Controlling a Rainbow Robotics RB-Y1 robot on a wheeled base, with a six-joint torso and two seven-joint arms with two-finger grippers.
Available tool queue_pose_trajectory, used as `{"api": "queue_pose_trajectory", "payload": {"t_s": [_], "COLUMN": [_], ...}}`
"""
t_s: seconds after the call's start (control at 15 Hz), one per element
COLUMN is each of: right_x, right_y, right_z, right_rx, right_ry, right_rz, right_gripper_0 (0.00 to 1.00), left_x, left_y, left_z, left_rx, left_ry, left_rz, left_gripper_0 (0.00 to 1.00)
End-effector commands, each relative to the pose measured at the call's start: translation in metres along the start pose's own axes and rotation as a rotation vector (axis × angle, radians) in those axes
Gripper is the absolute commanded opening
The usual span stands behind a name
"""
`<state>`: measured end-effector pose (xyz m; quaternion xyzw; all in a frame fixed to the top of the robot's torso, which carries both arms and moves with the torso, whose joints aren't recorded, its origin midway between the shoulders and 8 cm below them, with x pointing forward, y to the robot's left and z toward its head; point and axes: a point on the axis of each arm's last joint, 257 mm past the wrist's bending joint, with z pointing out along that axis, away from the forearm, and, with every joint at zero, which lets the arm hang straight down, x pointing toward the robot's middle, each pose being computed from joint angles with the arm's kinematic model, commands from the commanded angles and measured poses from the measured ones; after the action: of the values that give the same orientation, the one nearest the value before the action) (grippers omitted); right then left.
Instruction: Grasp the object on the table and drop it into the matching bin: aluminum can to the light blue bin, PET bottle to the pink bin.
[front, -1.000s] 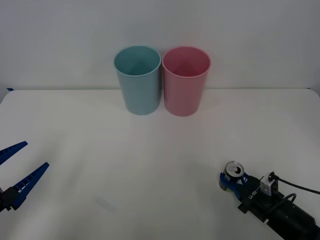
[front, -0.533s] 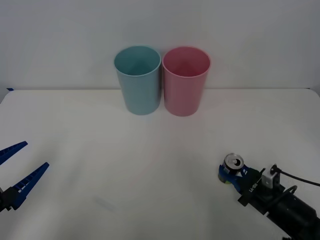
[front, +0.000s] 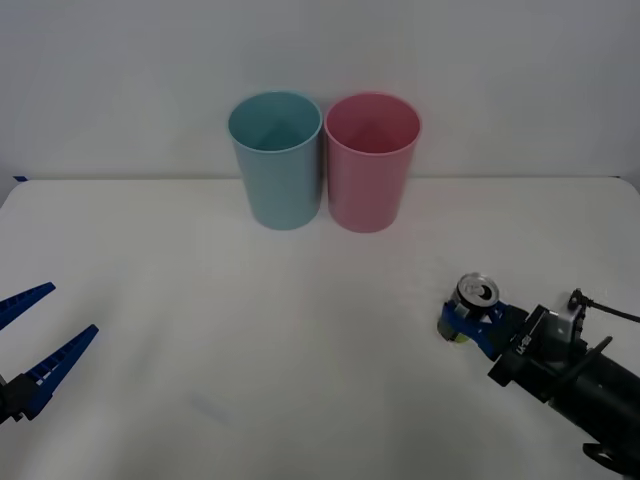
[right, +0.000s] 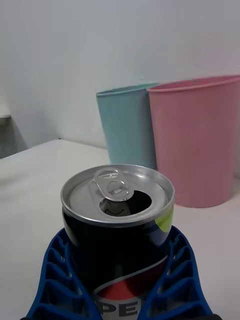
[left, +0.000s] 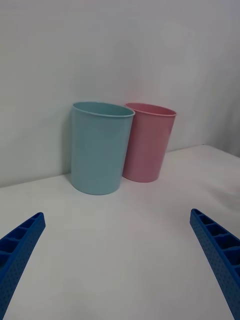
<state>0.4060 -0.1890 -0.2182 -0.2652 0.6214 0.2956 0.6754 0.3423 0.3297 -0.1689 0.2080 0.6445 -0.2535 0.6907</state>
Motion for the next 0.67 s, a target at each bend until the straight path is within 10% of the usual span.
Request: {"api": "queue_pose_trajectory", "payload": {"t_s": [0.07,0.67], "right_x": [-0.027,-0.116], "right_y": [0.002,0.03], "right_z": [0.005,0.038], "right_rx": [-0.023,-0.205], "right_ry": [-0.022,-0.073], "right_rz": [0.021,0.05], "right_gripper_0": [0.0,0.0], "left_x": [0.0,0.0], "left_y": [0.0,0.0], "left_z": [0.0,0.0], "left_rx": [0.0,0.0], "left_ry": [0.0,0.0], "left_rz": [0.0,0.0], "left_gripper_0": [1.0,1.0]}}
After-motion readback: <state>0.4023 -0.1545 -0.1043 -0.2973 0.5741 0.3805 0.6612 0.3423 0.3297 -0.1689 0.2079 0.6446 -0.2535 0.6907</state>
